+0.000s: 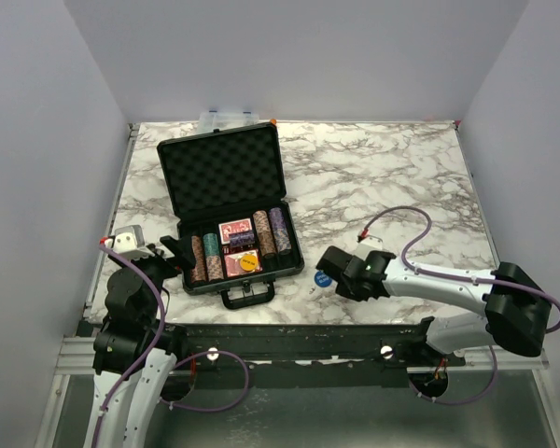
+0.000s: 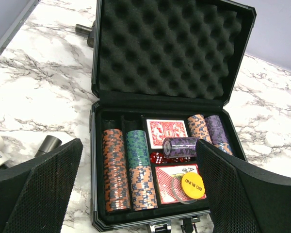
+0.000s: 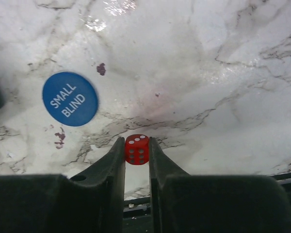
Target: Pack up texas hold em set
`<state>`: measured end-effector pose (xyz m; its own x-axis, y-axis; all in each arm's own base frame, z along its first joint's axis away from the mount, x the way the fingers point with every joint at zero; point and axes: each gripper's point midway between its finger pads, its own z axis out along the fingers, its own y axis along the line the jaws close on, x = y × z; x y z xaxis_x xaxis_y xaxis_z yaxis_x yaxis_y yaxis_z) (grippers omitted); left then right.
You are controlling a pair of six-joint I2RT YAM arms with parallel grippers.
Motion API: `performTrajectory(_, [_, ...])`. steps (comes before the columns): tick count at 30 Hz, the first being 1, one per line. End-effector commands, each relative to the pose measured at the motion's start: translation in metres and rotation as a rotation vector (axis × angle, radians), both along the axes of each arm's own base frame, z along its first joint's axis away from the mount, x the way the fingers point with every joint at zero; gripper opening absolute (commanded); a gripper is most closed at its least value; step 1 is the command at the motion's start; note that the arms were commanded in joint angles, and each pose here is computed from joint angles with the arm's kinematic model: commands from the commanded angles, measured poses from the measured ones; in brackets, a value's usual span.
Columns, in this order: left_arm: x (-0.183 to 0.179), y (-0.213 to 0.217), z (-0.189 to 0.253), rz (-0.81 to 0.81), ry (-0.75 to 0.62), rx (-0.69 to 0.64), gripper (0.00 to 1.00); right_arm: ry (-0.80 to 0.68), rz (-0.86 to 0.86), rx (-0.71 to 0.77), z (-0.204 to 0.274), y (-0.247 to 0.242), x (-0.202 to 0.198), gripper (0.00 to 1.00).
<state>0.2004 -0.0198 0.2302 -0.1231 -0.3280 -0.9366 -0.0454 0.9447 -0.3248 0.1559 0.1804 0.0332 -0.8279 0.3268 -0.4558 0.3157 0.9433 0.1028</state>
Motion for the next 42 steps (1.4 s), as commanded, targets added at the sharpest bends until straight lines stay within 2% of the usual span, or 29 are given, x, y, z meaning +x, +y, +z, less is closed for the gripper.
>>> performTrajectory(1, [0.0,-0.004,0.003,-0.024,-0.024,-0.004,0.99,-0.065,0.019,-0.049,0.018,0.0,0.017,0.01])
performTrajectory(11, [-0.001,-0.003,0.004,-0.021,-0.03,-0.004,0.99,-0.26,0.103,-0.072,0.084,0.028,0.065,0.01])
performTrajectory(24, [0.0,-0.004,0.002,-0.021,-0.018,0.0,0.99,-0.467,0.414,0.121,0.18,0.127,0.109,0.01])
performTrajectory(33, [0.0,-0.004,0.002,-0.022,-0.019,-0.001,0.99,-0.485,0.603,0.233,0.209,0.182,0.112,0.01])
performTrajectory(42, [0.001,-0.004,0.0,-0.022,-0.013,0.002,0.99,-0.396,0.717,0.284,0.191,0.218,0.106,0.01])
